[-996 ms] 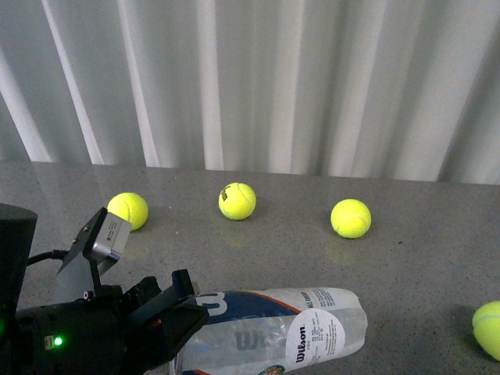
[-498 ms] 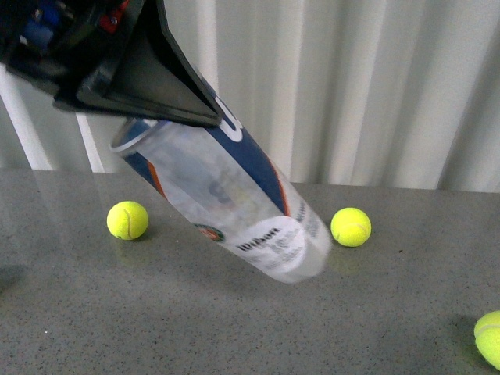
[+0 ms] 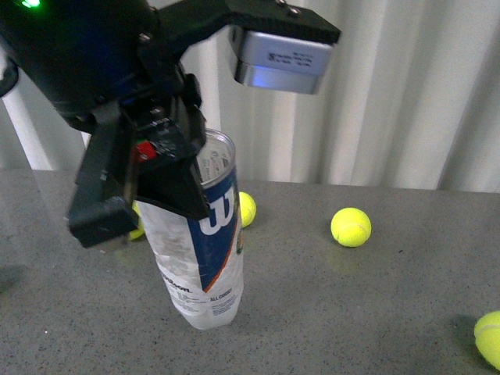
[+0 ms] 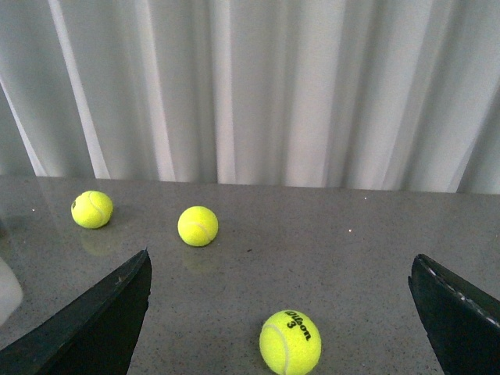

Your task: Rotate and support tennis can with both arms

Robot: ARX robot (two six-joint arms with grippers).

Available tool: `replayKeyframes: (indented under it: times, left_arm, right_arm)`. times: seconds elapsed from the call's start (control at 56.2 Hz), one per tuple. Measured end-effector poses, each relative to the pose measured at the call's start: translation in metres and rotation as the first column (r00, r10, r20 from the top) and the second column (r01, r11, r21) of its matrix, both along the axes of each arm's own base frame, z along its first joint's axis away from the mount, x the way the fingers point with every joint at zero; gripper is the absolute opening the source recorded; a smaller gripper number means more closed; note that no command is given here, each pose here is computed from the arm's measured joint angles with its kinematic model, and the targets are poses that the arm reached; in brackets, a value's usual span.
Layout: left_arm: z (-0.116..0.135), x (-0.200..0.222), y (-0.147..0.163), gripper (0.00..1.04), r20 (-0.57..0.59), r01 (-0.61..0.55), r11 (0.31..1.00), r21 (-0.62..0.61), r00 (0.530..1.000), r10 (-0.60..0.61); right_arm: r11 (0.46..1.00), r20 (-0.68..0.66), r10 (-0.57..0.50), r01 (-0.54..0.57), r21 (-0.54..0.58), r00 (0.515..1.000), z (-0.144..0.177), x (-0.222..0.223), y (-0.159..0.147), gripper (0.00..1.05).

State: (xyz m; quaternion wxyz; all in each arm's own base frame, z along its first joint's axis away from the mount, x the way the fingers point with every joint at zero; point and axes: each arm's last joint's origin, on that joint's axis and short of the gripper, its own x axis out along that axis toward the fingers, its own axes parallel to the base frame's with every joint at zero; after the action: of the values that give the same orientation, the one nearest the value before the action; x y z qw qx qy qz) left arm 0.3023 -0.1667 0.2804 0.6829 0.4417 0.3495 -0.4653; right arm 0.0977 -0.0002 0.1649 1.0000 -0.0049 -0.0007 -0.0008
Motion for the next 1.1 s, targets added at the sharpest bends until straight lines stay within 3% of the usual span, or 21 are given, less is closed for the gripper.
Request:
replayKeyframes:
  times: [0.249,0.658,0.961,1.103]
  left_arm:
    - [-0.016,0.008,-0.026,0.04,-0.021,0.038,0.998,0.043,0.999,-0.037]
    - [-0.044,0.025,-0.042,0.04,-0.047,0.011,0.997,0.077,0.999,-0.007]
    - [-0.047,0.03,-0.053,0.04,-0.034,-0.021,0.997,0.072,0.999,0.023]
    - [-0.05,0.033,-0.054,0.3,-0.005,-0.041,0.995,0.086,0.999,0.042]
  right_arm:
    - [1.0,0.0,0.0,0.0,0.0,1.0,0.0,0.0,0.0,0.98]
    - [1.0,0.0,0.0,0.0,0.0,1.0,0.0,0.0,0.0,0.98]
    - [1.0,0.0,-0.001,0.001,0.0,1.0,0.0,0.0,0.0,0.98]
    - [1.0,0.0,-0.001,0.001,0.0,1.0,0.0,0.0,0.0,0.98]
